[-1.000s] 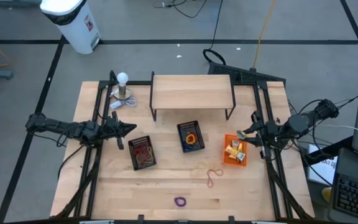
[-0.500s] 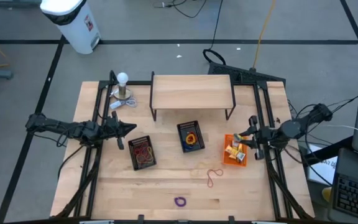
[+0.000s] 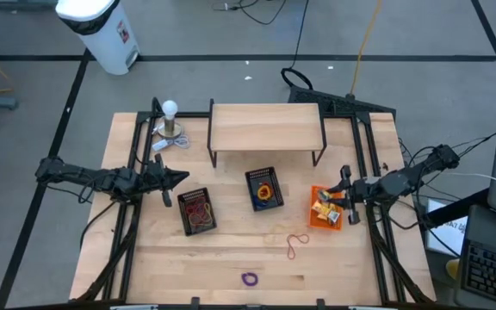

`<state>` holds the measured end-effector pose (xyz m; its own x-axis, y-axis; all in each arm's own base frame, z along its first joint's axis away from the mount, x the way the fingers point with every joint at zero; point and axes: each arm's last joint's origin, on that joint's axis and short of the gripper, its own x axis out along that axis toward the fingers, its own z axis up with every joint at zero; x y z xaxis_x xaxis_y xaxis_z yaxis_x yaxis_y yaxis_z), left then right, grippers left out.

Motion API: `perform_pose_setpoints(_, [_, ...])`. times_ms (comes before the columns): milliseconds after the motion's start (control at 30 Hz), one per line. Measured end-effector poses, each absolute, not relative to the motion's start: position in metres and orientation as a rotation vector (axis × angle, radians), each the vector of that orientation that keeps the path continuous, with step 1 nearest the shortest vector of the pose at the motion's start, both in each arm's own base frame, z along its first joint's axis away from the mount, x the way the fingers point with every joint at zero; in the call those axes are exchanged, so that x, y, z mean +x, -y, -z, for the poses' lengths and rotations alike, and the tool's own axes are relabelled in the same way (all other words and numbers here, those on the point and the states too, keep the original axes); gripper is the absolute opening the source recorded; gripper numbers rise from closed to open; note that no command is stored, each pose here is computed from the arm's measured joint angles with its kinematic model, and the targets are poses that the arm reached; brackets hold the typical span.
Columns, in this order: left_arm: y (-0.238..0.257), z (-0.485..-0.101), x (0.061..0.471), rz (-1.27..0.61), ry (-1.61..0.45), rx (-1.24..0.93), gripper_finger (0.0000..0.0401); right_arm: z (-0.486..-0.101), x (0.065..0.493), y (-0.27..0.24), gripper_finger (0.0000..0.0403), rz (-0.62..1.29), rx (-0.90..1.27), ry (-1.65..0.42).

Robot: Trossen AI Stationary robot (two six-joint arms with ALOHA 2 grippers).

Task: Pick & Place Office Desk Supplies
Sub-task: Put the crayon box into the orange bin

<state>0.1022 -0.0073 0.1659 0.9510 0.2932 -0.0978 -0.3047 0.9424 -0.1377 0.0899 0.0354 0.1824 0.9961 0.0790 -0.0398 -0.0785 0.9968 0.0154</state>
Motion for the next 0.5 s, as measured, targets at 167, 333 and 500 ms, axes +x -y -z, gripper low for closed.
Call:
perform_pose_setpoints(167, [0.0074, -0.1659, 0.1023, -0.305, -0.075, -0.163, 0.0017, -0.1823, 0.0900, -0.0356, 0.0084, -0.083, 0.023, -0.038])
perform_pose_setpoints(333, [0.0074, -0.1660, 0.1022, -0.305, -0.074, -0.164, 0.0017, -0.1820, 0.0899, -0.0364, 0.0084, -0.109, 0.023, -0.041])
perform_pose_setpoints(500, [0.0074, -0.1659, 0.1023, -0.305, -0.075, -0.164, 0.0017, -0.1828, 0.0899, -0.0363, 0.0084, -0.107, 0.033, -0.034])
